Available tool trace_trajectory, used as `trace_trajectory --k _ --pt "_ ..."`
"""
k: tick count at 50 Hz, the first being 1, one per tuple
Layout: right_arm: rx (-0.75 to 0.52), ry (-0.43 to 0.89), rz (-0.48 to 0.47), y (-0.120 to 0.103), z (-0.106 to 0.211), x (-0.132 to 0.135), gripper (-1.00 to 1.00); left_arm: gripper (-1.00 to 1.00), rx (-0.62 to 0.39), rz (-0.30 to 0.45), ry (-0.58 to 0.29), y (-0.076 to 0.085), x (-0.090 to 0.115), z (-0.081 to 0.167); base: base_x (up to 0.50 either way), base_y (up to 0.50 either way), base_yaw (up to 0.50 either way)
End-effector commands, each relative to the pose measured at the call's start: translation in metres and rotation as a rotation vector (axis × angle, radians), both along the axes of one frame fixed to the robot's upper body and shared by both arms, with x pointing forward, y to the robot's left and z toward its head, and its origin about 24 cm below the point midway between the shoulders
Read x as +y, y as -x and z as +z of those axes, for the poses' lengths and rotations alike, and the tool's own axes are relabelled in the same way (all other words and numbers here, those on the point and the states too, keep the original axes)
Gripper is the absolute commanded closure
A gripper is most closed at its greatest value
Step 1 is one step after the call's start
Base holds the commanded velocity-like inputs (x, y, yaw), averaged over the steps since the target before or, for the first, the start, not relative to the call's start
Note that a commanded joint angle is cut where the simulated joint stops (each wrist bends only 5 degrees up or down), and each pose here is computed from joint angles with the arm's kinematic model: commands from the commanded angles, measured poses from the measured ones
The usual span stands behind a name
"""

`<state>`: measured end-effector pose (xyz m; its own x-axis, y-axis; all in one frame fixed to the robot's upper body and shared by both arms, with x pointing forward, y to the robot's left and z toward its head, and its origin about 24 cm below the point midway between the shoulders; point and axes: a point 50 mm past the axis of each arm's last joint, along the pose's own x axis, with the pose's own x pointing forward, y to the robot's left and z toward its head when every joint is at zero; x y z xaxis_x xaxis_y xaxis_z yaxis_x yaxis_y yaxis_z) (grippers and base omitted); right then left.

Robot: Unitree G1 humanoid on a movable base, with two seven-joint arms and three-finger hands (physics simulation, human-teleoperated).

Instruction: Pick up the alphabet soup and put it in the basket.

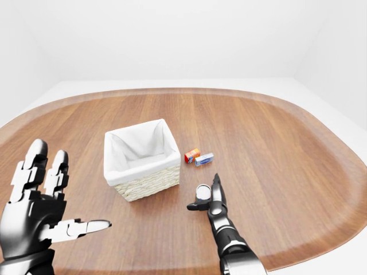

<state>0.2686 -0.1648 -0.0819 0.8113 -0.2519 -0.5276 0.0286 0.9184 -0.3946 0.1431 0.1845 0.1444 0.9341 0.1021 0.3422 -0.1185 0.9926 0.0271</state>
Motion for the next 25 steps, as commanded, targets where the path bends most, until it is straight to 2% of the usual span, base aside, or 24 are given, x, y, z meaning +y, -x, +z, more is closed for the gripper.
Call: trace_trajectory --k 1,13,25 --pt "0.042 -0.014 -0.008 0.003 -0.005 0.0 -1.0 -1.0 -0.006 -0.006 -0.001 0.004 -0.002 0.001 0.0 0.0 0.0" --pt "0.065 0.01 -0.007 0.004 -0.007 0.002 -1.0 -1.0 -0.017 -0.018 -0.005 0.014 -0.005 0.005 0.0 0.0 0.0" --pt "0.069 0.051 -0.005 0.001 -0.006 0.004 -1.0 -1.0 -0.018 -0.019 -0.003 0.014 -0.005 0.006 0.0 0.0 0.0"
